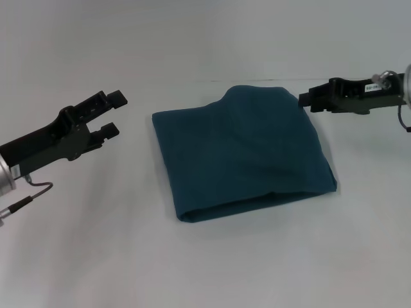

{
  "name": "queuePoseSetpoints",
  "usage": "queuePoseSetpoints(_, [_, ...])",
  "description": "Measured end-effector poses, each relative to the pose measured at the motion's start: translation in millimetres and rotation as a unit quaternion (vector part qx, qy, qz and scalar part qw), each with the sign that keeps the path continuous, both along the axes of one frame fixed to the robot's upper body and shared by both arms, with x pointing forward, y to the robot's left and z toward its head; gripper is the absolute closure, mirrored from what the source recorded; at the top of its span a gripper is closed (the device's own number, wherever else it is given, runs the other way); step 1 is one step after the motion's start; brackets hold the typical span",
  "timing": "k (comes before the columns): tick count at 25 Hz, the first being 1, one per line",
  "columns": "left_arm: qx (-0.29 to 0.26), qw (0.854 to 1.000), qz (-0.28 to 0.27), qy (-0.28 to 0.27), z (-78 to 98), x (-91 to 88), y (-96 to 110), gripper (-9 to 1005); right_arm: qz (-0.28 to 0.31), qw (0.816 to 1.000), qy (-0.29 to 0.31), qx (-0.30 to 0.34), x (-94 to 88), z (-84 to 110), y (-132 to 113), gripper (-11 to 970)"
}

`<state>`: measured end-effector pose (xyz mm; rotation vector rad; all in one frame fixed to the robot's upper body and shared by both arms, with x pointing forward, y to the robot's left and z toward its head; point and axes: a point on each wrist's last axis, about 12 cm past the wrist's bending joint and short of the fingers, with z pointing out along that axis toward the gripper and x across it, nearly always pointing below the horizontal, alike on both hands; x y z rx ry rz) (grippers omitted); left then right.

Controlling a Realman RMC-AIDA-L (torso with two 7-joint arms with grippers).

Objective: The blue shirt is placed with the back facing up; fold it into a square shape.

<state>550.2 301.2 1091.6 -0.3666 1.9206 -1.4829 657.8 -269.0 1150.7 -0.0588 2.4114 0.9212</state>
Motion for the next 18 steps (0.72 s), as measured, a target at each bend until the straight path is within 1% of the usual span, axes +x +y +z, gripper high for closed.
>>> queuePoseSetpoints(3, [0.004,1.000,-0.016,0.002,0.8,-2.9,0.7,46,0.016,0.998,-0.017,0.064,-12.5,3.7,-11.6,547])
queuePoseSetpoints(4, [0.006,1.000,-0.022,0.004,1.0,-3.8,0.8,46,0.021,0.994,-0.025,0.102,-23.3,4.7,-24.7,545])
queuePoseSetpoints(5, [0.008,0.999,-0.031,0.006,1.4,-5.3,0.4,46,0.021,0.994,-0.025,0.102,-23.3,4.7,-24.7,542])
queuePoseSetpoints(7, [0.011,0.998,-0.054,0.017,1.3,-9.3,-1.2,46,0.015,0.991,-0.023,0.130,-40.1,0.0,-45.7,536])
queuePoseSetpoints(9, [0.015,0.997,-0.071,0.033,-0.5,-13.1,-2.6,47,-0.004,0.989,-0.015,0.150,-59.4,-9.1,-68.3,530])
queuePoseSetpoints(10, [0.016,0.996,-0.080,0.045,-1.9,-15.0,-3.6,47,-0.019,0.987,-0.012,0.160,-69.4,-13.9,-80.1,454])
queuePoseSetpoints(12, [0.017,0.993,-0.091,0.071,-5.1,-18.6,-4.1,47,-0.056,0.982,-0.006,0.178,-96.0,-25.7,-107.8,303])
queuePoseSetpoints(13, [0.015,0.992,-0.093,0.084,-6.5,-20.1,-4.1,47,-0.074,0.979,-0.009,0.188,-110.2,-30.3,-121.3,269])
queuePoseSetpoints(16, [-0.001,0.989,-0.090,0.115,-9.6,-23.4,-4.3,47,-0.114,0.972,-0.016,0.203,-144.2,-42.3,-147.2,168])
queuePoseSetpoints(17, [-0.007,0.988,-0.087,0.124,-11.1,-24.3,-5.2,47,-0.124,0.971,-0.018,0.205,-152.7,-45.2,-152.7,134])
queuePoseSetpoints(18, [-0.011,0.988,-0.085,0.131,-12.5,-24.7,-6.1,47,-0.133,0.969,-0.020,0.208,-160.4,-48.5,-156.9,134])
